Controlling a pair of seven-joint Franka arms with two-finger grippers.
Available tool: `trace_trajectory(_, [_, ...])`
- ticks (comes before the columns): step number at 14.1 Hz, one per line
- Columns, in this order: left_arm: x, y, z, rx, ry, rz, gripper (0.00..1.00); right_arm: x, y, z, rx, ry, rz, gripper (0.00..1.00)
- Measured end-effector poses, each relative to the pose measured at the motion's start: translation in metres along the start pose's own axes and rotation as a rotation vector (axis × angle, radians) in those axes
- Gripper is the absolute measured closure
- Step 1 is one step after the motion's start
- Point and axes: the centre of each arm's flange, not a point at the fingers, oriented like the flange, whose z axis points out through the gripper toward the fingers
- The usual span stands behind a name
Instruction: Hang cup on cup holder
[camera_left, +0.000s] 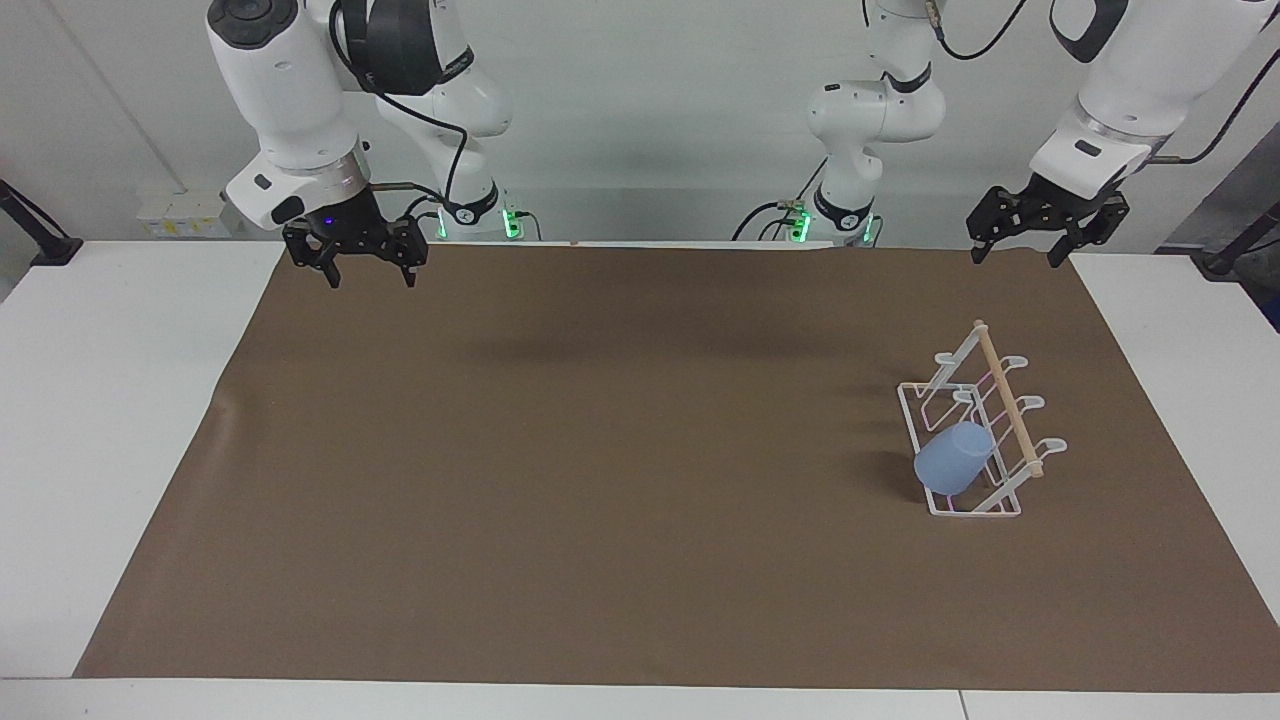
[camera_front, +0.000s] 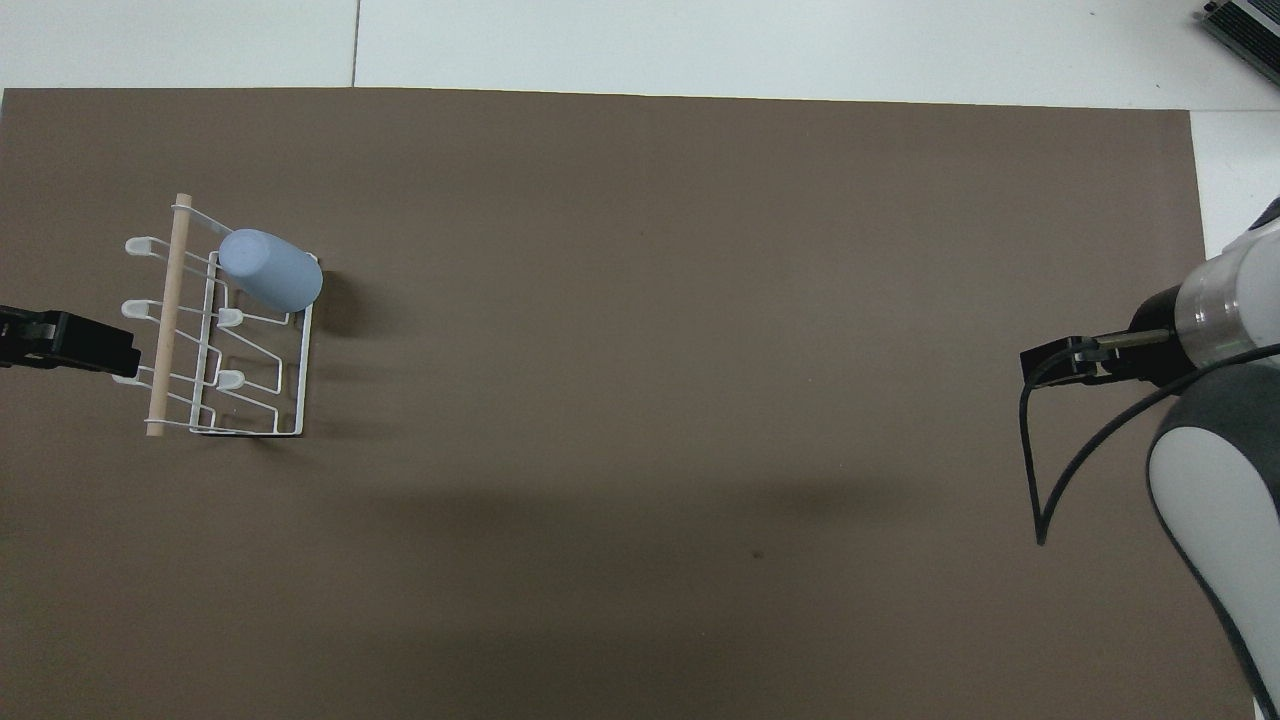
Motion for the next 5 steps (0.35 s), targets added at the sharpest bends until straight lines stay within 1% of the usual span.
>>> trace_trajectory(5, [0.0,0.0015,-0.0004,-0.015,0.003,0.0,0.0,0.0,0.0,0.0,0.0,0.0,0.0,0.0])
